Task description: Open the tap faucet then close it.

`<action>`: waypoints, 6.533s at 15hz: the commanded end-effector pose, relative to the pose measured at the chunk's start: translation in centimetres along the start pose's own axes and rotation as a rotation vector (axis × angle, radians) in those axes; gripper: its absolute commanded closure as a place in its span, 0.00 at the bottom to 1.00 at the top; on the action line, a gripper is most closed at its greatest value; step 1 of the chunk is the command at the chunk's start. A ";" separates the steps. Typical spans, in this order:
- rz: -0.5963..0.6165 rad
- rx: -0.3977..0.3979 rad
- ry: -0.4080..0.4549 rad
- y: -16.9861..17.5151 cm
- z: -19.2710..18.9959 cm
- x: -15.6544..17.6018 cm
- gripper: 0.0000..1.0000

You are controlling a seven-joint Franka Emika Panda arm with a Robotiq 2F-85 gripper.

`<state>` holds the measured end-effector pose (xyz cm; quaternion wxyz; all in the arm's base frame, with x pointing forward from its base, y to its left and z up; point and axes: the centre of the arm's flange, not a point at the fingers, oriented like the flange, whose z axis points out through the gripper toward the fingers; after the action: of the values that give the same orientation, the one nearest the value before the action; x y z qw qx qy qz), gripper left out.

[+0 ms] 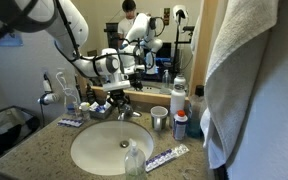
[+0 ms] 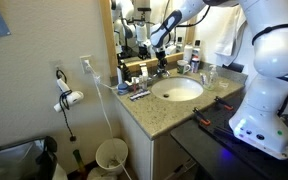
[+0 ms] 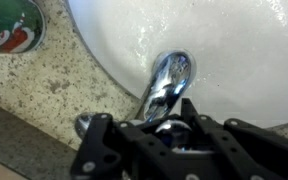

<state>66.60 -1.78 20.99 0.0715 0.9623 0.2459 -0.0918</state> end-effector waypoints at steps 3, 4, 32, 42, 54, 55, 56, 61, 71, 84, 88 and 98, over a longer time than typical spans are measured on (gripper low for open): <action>-0.005 0.041 0.024 -1.1 -1.4 0.9 0.98; 0.005 0.049 0.033 -0.9 -1.5 0.8 0.98; 0.253 0.242 0.057 1.4 -4.7 -3.5 0.00; 0.322 0.224 0.104 2.2 -4.6 -3.6 0.26; 0.351 0.217 0.096 3.6 -3.9 -3.3 0.93; 0.353 0.218 0.092 3.6 -3.8 -3.3 0.93; 0.356 0.223 0.083 3.7 -3.5 -3.3 0.93; 0.399 0.244 0.022 4.3 -1.2 -4.1 0.93; 0.450 0.288 -0.015 4.8 0.9 -5.4 0.93; 0.487 0.357 -0.072 5.8 2.3 -6.4 0.93; 0.481 0.344 -0.044 5.7 0.7 -6.0 0.43; 0.462 0.314 0.002 4.7 -2.9 -6.7 0.00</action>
<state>64.16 -9.37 22.88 -0.0693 0.9898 0.0046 -0.1242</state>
